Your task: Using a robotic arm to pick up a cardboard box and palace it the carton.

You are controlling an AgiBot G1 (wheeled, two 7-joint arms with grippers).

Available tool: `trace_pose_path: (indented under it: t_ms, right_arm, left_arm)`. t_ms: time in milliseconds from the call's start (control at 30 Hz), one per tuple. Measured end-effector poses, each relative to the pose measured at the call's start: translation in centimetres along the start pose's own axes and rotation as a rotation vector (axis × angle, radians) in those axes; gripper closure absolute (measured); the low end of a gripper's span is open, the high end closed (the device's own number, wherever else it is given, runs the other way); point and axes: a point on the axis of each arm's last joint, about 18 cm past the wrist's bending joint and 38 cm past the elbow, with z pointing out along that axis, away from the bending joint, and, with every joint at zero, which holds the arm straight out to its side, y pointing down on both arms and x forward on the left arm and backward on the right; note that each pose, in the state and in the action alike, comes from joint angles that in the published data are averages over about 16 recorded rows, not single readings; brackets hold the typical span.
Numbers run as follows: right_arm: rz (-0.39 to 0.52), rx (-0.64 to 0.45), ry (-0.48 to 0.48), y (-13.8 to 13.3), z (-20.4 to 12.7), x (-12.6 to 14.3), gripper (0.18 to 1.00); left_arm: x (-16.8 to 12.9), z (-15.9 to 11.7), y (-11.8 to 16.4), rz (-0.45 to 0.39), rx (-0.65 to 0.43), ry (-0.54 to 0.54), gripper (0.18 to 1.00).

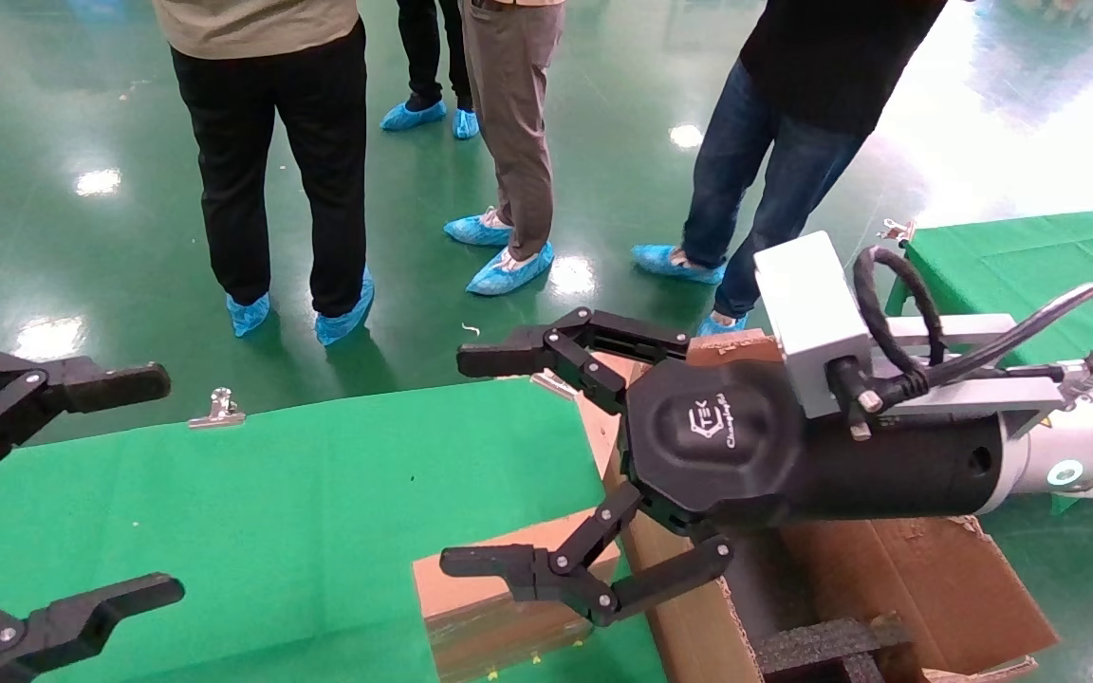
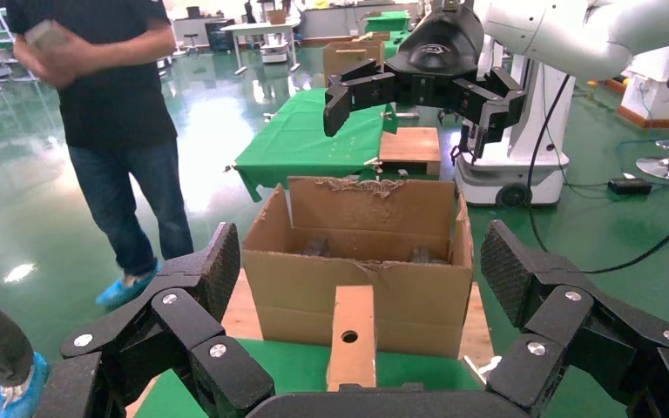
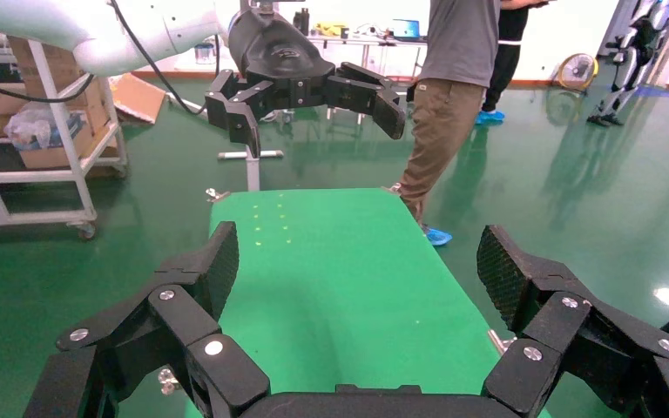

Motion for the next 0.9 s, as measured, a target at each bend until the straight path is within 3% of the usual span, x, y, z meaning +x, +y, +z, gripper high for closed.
trace_pose_path:
  t_ms: [900]
  right_arm:
    - [0.0,-0.003,0.002,0.02,-0.04,0.04,0.178]
  left_arm:
    - [0.0,0.0,0.0,0.0,0.0,0.0,0.201]
